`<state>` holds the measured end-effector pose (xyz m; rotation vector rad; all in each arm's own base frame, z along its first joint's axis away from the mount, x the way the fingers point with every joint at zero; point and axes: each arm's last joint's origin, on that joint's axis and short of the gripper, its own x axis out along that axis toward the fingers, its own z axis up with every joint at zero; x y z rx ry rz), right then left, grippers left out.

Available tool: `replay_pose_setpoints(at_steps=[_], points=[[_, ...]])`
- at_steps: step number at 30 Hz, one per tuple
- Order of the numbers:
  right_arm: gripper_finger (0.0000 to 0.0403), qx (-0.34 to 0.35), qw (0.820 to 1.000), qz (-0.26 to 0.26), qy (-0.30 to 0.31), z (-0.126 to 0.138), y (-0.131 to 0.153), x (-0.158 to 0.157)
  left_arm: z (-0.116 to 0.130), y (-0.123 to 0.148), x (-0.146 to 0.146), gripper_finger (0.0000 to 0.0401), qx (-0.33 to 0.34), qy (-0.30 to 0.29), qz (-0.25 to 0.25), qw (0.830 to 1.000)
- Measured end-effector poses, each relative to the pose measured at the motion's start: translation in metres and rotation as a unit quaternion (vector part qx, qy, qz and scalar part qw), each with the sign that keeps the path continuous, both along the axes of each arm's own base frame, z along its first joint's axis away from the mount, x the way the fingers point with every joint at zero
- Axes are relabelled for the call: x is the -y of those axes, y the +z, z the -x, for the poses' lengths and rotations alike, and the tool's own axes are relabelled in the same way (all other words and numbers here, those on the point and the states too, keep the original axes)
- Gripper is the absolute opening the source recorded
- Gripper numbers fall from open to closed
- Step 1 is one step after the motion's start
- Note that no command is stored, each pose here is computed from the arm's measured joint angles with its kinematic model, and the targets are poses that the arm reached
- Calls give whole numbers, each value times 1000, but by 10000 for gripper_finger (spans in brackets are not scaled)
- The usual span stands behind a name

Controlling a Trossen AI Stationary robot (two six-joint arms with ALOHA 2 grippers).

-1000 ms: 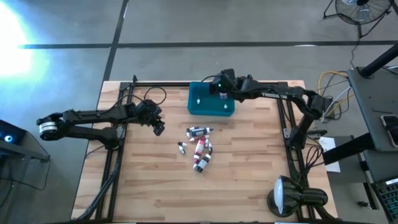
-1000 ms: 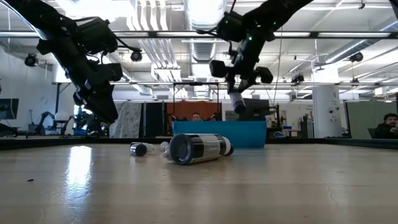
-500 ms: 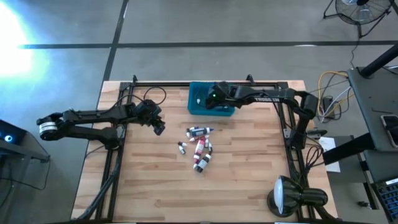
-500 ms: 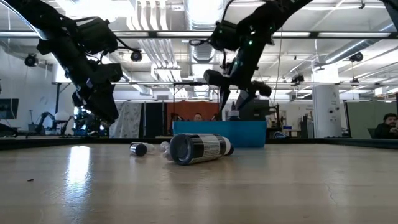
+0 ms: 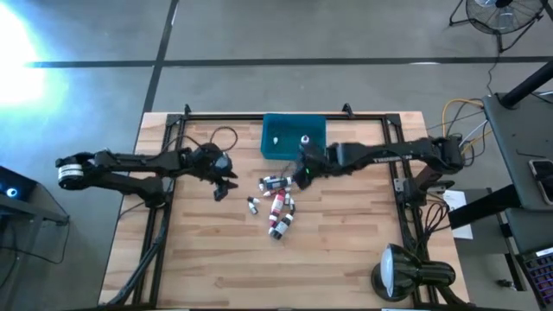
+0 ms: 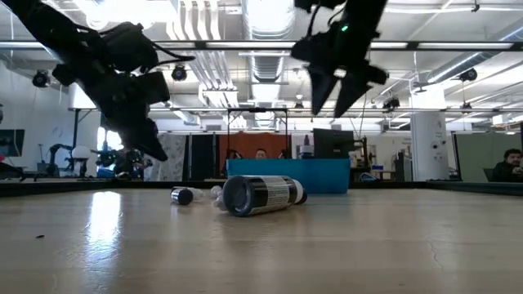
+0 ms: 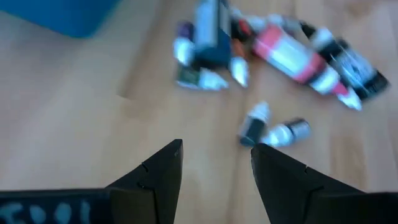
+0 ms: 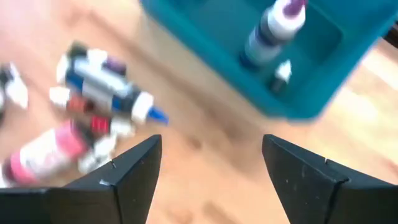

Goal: Pick & Place food coloring
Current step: Put the top small black food coloring bottle into the blue bin

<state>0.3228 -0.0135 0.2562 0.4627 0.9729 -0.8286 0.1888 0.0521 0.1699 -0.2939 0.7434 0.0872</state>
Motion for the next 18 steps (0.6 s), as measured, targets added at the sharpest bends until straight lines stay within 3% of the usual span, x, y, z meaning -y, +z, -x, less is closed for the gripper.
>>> replay_pose_setpoints(at_steps=[4, 7, 11, 18], points=[[269, -35, 999, 17, 10, 14, -1, -33, -17, -10, 19, 168, -15, -49, -6, 999], [265, -49, 999, 15, -1, 21, -4, -47, -34, -14, 34, 168, -24, -84, -49, 995], [260, -43, 999, 9, -12, 24, -6, -58, -52, -21, 43, 168, -57, -91, -102, 989], [253, -23, 999, 8, -40, 28, -9, -71, -76, -19, 42, 168, -62, -90, -102, 989]])
